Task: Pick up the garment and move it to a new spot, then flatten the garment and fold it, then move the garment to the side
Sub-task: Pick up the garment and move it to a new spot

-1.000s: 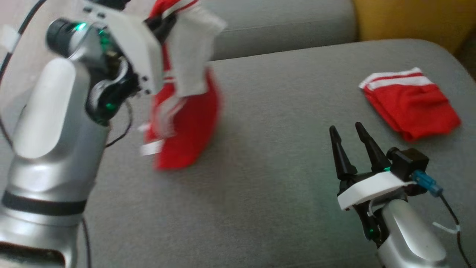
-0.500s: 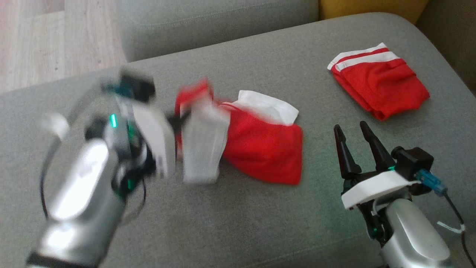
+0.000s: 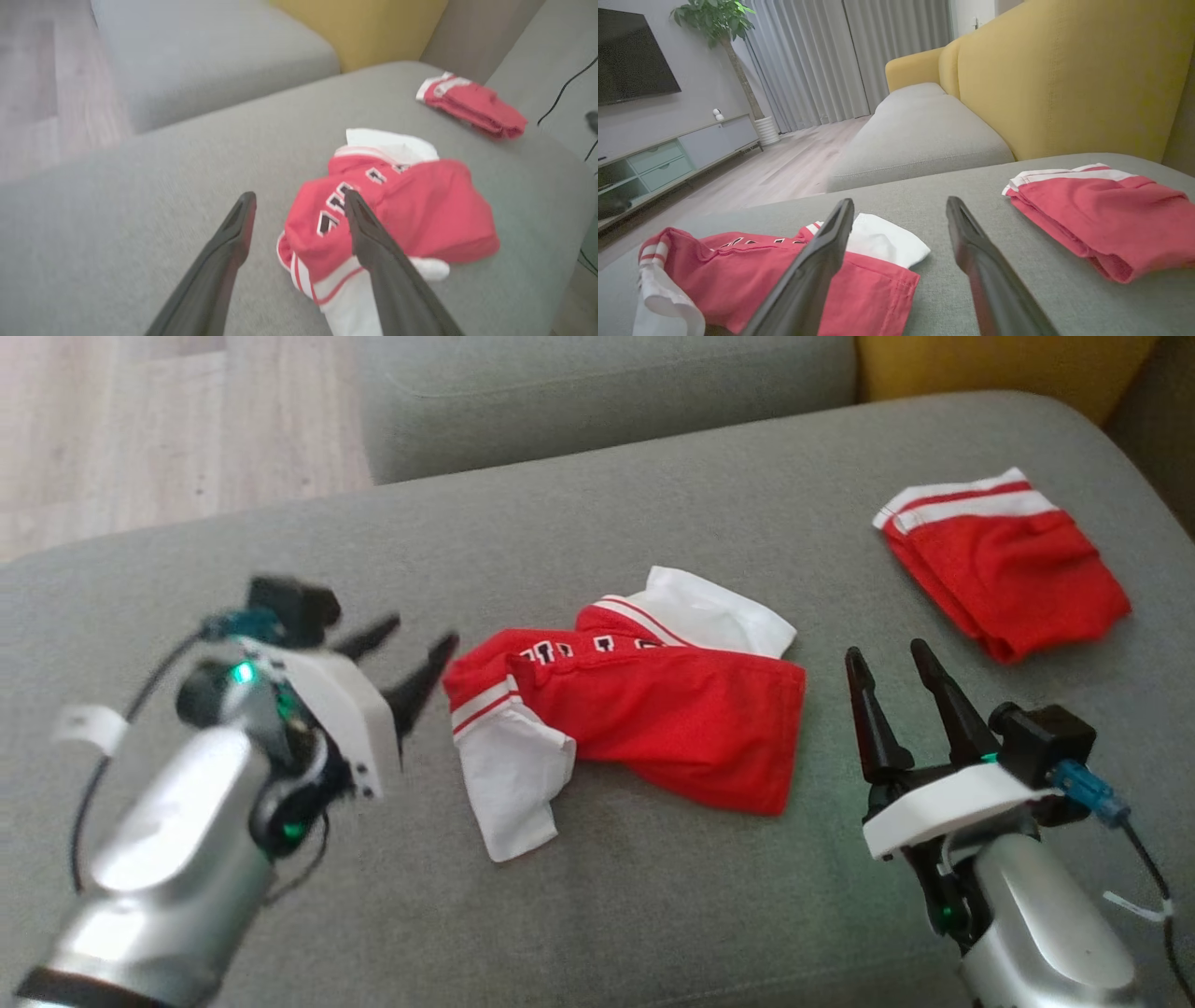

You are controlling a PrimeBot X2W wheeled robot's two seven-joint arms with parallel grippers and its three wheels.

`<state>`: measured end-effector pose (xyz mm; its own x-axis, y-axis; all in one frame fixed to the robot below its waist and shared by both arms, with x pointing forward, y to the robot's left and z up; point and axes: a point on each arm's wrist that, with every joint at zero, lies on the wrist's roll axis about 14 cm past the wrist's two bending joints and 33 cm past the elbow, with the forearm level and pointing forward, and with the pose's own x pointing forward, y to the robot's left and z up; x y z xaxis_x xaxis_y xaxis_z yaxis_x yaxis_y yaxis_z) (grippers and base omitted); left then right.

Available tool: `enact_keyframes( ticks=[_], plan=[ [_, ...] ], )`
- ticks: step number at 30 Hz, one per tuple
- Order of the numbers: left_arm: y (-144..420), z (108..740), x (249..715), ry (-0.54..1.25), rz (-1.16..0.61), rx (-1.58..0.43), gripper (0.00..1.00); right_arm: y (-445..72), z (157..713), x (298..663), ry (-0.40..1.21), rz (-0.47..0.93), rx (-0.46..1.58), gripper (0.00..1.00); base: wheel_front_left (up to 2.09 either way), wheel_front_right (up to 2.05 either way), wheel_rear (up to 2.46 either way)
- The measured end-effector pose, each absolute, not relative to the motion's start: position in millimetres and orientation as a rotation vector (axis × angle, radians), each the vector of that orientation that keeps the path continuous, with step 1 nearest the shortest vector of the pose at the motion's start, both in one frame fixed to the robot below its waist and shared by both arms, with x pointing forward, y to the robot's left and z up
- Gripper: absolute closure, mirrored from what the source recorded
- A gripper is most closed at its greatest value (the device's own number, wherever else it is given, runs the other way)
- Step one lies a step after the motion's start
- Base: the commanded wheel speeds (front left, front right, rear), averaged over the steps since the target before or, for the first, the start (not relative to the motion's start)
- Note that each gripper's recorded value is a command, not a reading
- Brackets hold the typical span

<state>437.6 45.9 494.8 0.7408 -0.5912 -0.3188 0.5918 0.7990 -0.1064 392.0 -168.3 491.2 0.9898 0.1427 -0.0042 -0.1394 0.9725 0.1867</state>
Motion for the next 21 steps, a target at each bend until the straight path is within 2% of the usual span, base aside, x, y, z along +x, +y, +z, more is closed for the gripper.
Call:
enact_keyframes(
  ticks=[3,4,5,9,15,21],
  plan=[
    [58,533,447,0.204,-0.609,-0.005,0.0,-164,495,394,0.008,0.156,0.187,0.0,0.0,0.0,0.0],
    [58,533,447,0.204,-0.609,-0.005,0.0,-164,495,394,0.008,0.156,0.187,0.0,0.0,0.0,0.0],
    [72,553,450,0.12,-0.551,-0.002,0.0,-162,496,393,0.005,0.163,0.188,0.0,0.0,0.0,0.0],
    [102,575,447,0.001,-0.411,-0.044,0.0,-158,494,389,0.009,0.171,0.192,0.0,0.0,0.0,0.0],
    [151,529,413,-0.018,-0.186,-0.089,0.0,-157,499,391,-0.009,0.174,0.195,0.0,0.0,0.0,0.0],
    [161,493,387,0.053,-0.099,-0.142,0.0,-157,498,389,-0.006,0.176,0.193,0.0,0.0,0.0,0.0]
  ],
)
